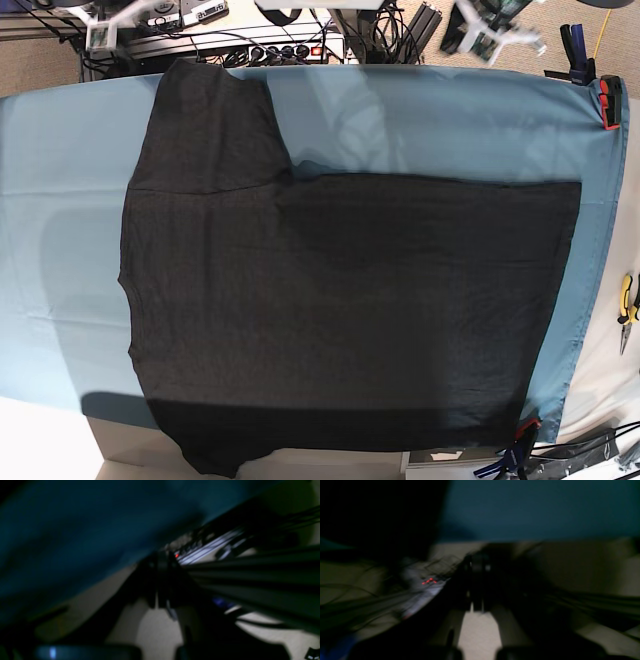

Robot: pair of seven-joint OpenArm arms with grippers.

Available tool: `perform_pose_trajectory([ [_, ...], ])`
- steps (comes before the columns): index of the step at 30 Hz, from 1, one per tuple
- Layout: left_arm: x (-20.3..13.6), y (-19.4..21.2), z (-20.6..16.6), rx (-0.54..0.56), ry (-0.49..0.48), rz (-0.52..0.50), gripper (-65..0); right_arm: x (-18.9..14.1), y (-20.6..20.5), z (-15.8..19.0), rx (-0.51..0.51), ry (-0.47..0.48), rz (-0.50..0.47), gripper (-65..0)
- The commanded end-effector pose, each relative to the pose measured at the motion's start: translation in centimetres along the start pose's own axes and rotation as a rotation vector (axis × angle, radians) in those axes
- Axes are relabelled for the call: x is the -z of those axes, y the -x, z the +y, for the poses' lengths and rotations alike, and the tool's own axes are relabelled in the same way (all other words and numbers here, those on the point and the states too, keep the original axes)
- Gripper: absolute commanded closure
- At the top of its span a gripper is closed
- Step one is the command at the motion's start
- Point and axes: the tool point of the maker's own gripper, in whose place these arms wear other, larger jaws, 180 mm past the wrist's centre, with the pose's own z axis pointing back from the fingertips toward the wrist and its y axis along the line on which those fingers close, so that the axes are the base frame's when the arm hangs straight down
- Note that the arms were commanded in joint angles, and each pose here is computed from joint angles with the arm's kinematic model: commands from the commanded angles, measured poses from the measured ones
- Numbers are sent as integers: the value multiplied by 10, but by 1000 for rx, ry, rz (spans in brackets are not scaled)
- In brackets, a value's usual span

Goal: Fold the T-shirt properly
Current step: 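Move both grippers down to the shirt's shoulder corners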

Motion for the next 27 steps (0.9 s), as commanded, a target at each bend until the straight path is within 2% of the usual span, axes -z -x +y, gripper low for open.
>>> perform_pose_trajectory([
  [1, -2, -9, -2, -7, 8, -35, 0, -2, -12, 5, 50, -31, -34, 0],
  [3, 1, -17, -1, -20, 14, -61, 0, -2, -23, 24, 167, -122, -58, 0],
  [6, 4, -25, 2, -10, 8, -86, 0, -7, -46, 47, 282, -240, -124, 0],
  [9, 7, -34, 6, -30, -15, -118, 0, -15, -74, 59, 357, -327, -212, 0],
  [12, 12, -49, 14, -108, -62, -180, 0, -23, -103, 61, 406, -382, -308, 0],
  [17, 22, -77, 14, -241, -56, -295, 0, -28, -129, 39, 466, -355, -399, 0],
  [22, 45, -72, 20, -390, -44, -312, 0, -27, -154, 18, 423, -318, -485, 0],
  [25, 51, -67, 38, -470, -78, -326, 0, -24, -168, 9, 376, -299, -520, 0],
  [27, 47, -65, 56, -505, -120, -343, 0, -19, -174, -5, 369, -244, -536, 0],
])
